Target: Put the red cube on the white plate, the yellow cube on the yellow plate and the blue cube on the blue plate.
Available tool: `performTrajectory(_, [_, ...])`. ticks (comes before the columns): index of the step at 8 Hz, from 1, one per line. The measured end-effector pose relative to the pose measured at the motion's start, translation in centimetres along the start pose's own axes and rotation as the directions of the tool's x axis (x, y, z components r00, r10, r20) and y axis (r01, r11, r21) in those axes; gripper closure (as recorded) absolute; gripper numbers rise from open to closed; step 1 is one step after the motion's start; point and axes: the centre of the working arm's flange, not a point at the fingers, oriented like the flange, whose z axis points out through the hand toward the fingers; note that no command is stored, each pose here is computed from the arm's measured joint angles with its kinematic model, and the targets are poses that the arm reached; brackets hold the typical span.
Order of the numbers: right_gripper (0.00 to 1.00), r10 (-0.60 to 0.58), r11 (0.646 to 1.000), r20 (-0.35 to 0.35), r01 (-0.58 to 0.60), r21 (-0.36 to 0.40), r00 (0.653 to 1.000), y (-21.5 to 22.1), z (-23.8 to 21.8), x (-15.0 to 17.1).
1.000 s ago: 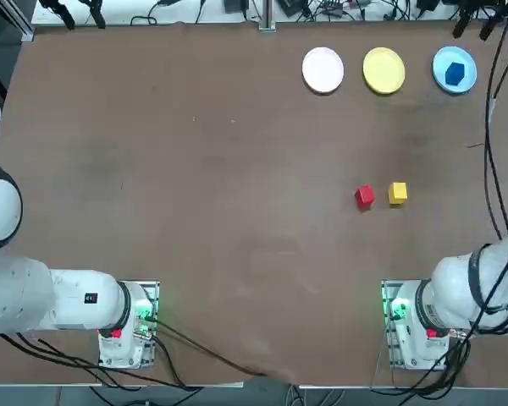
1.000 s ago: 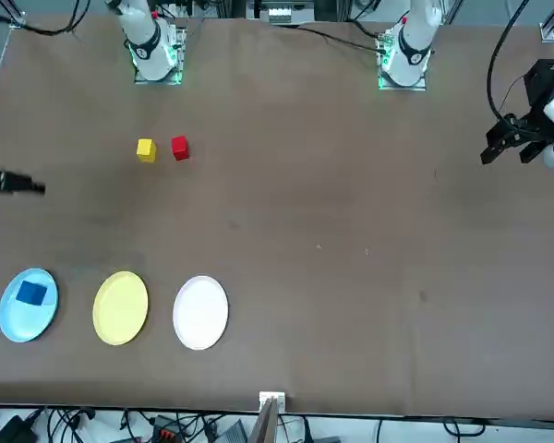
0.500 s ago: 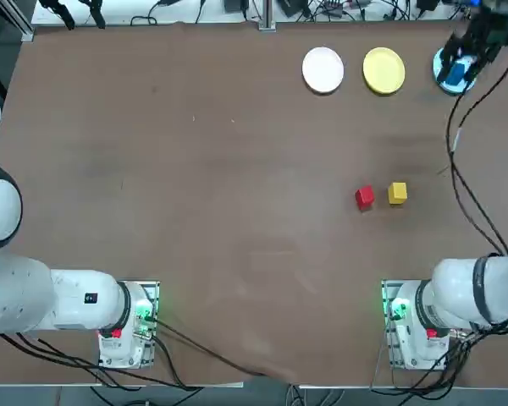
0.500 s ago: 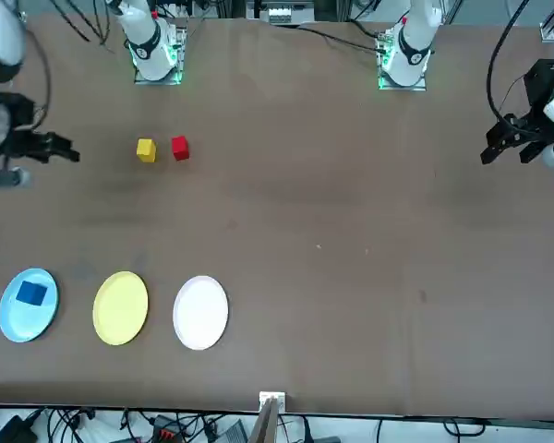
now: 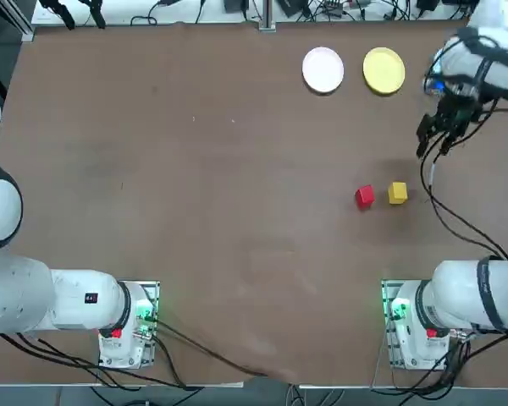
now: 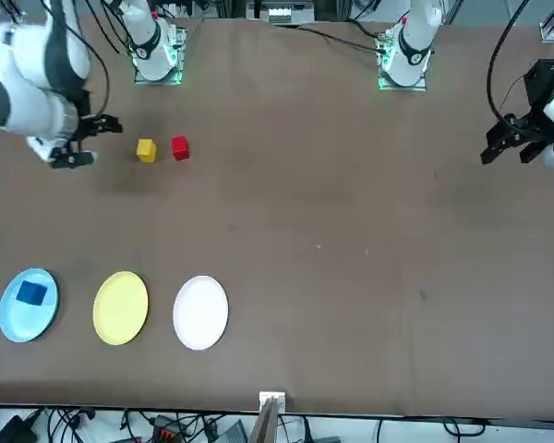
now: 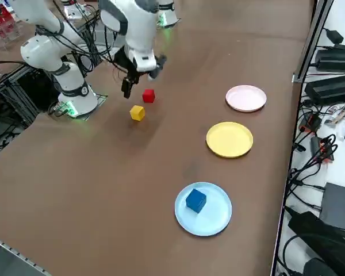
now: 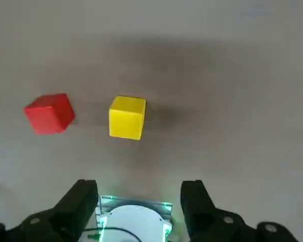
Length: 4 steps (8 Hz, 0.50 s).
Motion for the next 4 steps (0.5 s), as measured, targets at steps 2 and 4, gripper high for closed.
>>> performTrajectory(2, [0.0, -0.017, 1.0, -0.062, 0.016, -0.017, 0.998, -0.7, 4.7, 0.1])
performTrajectory(4, [0.0, -0.017, 1.0, -0.101, 0.014, -0.025, 0.995, -1.1, 8.1, 0.1])
